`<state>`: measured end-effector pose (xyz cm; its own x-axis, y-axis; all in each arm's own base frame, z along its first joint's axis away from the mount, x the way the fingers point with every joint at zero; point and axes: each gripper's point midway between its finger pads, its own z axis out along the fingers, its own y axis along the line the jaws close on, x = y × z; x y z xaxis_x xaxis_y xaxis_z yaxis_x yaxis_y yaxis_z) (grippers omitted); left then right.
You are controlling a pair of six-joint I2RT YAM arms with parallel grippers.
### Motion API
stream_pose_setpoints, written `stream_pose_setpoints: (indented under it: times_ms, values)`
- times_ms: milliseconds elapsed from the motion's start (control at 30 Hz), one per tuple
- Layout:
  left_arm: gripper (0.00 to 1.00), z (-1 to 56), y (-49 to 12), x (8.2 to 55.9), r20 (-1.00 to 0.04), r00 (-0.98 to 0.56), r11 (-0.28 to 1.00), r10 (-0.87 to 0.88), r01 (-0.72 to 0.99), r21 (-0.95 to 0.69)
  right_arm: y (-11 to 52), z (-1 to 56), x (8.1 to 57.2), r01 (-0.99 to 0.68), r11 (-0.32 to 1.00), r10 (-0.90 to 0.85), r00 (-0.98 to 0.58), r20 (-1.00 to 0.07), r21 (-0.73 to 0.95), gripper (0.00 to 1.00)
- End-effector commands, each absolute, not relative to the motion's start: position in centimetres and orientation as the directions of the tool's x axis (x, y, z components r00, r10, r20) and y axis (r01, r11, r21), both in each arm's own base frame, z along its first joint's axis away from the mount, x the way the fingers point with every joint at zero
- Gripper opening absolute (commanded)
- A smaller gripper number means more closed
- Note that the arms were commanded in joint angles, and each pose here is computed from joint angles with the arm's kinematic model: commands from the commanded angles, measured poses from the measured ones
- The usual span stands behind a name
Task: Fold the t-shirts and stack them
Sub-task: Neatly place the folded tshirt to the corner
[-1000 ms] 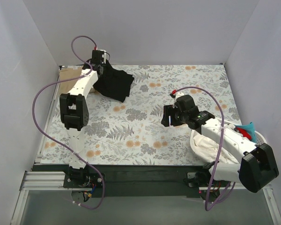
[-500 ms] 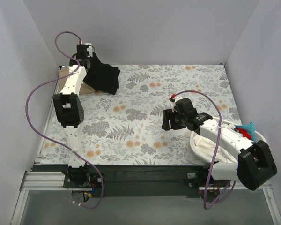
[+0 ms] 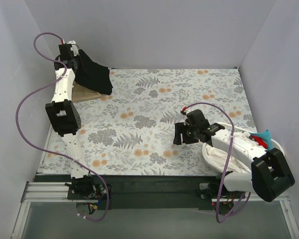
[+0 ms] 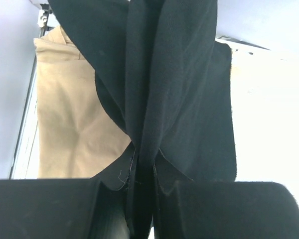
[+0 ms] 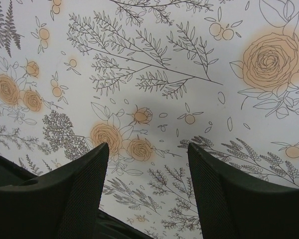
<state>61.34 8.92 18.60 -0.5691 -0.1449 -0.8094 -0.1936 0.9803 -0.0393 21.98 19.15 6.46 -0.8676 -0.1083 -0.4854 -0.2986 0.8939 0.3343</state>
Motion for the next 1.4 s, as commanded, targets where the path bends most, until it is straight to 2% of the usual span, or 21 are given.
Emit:
stream_pose_setpoints:
  times_ms: [0,767,1367]
  values:
    - [0.00,24.3,8.8,62.0,-0.874,-0.456,0.982,-0.165,-0.159,-0.102,19.6,7.1,22.3,-0.303,0.883,-0.091,-0.860,-0.502,0.359,0.71]
    - [0.00,29.7,9.8,62.0,-0.919,-0.335,0.976,-0.207,-0.132,-0.172,20.1,6.1,20.2,-0.299,0.872,-0.093,-0.878,-0.469,0.387,0.71]
    - [0.00,31.7,11.1,61.4,-0.926,-0.292,0.969,-0.239,-0.128,-0.210,20.7,5.8,19.5,-0.308,0.867,-0.106,-0.882,-0.460,0.392,0.71]
